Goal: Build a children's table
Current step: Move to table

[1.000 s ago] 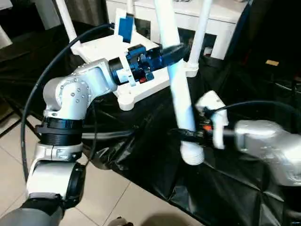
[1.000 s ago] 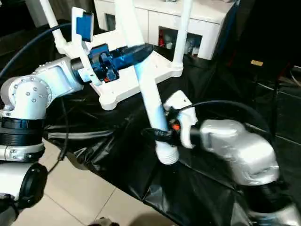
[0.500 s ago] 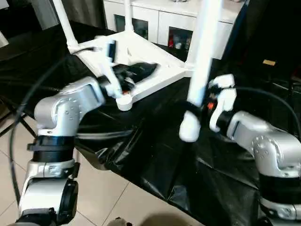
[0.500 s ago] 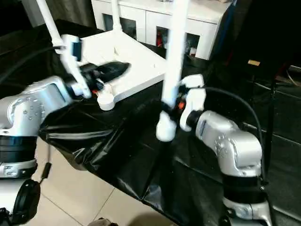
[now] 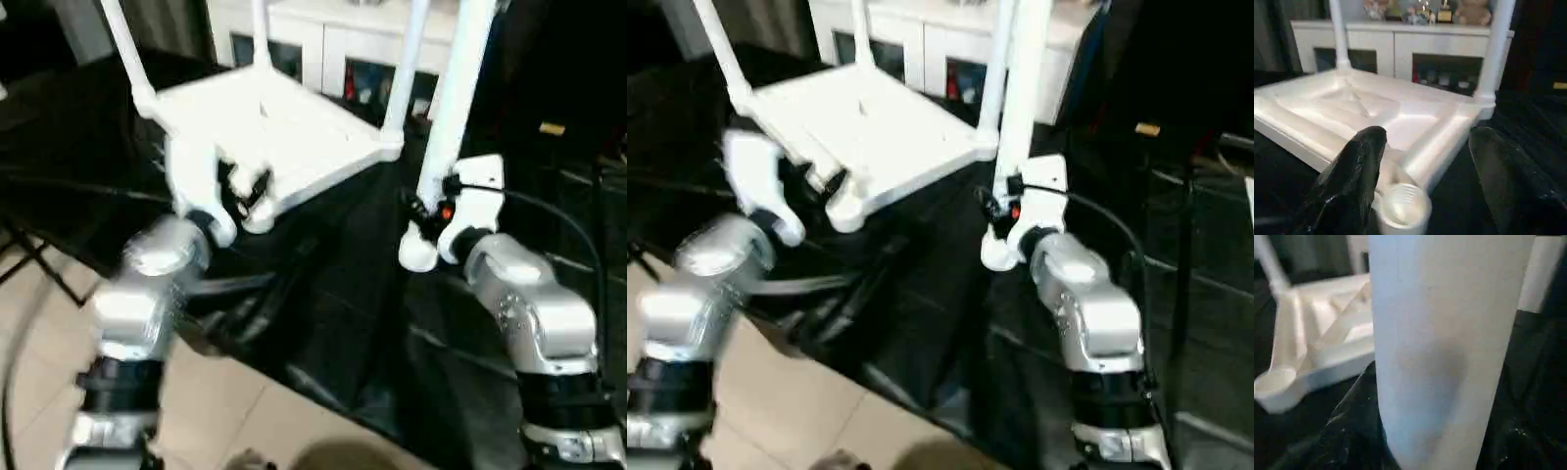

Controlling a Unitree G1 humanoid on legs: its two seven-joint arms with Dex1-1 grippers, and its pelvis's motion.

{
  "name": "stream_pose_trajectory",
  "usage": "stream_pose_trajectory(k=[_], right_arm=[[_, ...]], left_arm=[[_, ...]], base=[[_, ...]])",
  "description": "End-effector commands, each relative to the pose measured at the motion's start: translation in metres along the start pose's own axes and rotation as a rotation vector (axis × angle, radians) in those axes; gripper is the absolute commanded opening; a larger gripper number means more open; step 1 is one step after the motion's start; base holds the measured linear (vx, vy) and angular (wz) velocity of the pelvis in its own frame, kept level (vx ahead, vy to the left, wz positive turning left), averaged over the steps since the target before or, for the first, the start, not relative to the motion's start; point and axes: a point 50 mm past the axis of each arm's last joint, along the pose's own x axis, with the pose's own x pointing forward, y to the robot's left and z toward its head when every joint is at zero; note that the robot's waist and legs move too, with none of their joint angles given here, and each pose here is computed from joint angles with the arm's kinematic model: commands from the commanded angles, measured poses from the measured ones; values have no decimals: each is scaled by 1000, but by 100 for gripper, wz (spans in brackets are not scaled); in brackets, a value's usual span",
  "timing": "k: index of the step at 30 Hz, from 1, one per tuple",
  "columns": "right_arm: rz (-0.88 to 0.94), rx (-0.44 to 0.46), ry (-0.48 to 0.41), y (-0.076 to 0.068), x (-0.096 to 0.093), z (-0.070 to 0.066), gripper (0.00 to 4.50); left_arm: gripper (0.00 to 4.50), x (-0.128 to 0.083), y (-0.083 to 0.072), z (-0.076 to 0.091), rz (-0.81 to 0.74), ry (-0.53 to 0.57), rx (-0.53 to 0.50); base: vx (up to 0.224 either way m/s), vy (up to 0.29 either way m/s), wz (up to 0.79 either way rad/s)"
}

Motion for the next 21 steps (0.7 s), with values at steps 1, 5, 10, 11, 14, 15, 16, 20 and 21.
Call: stream_pose_trajectory(k=[1, 5, 10, 11, 14, 15, 16, 20, 21], right_arm=[[-12, -1, -3, 2, 1, -4, 182], [-37, 6, -1, 1, 2, -8, 182], [-46, 12, -8, 1, 2, -8, 182], [-47, 9, -8, 1, 3, -9, 182], [-49, 9, -10, 1, 3, -9, 182], [-45, 5, -10, 2, 3, -9, 182], [-41, 5, -20, 2, 3, -9, 182], [-47, -32, -22, 3, 5, -8, 182], [-41, -50, -27, 4, 6, -8, 182]], left_arm=[[320, 1, 7, 4, 35, -16, 30], [320, 0, 14, 10, 54, -37, 54], [320, 2, 14, 12, 71, -57, 64], [320, 2, 15, 11, 75, -55, 62], [320, 1, 16, 9, 81, -53, 68], [320, 1, 17, 8, 87, -51, 69], [320, 0, 18, 8, 98, -54, 74], [320, -2, 25, 5, 177, -68, 112], [320, -3, 28, 3, 201, -58, 119]], base=[[-131, 440, -69], [-71, 251, -46], [-26, 227, -80], [-25, 230, -90], [-72, 306, -57], [-89, 327, -58], [-43, 133, -32], [-84, 293, -50], [-81, 175, 1]])
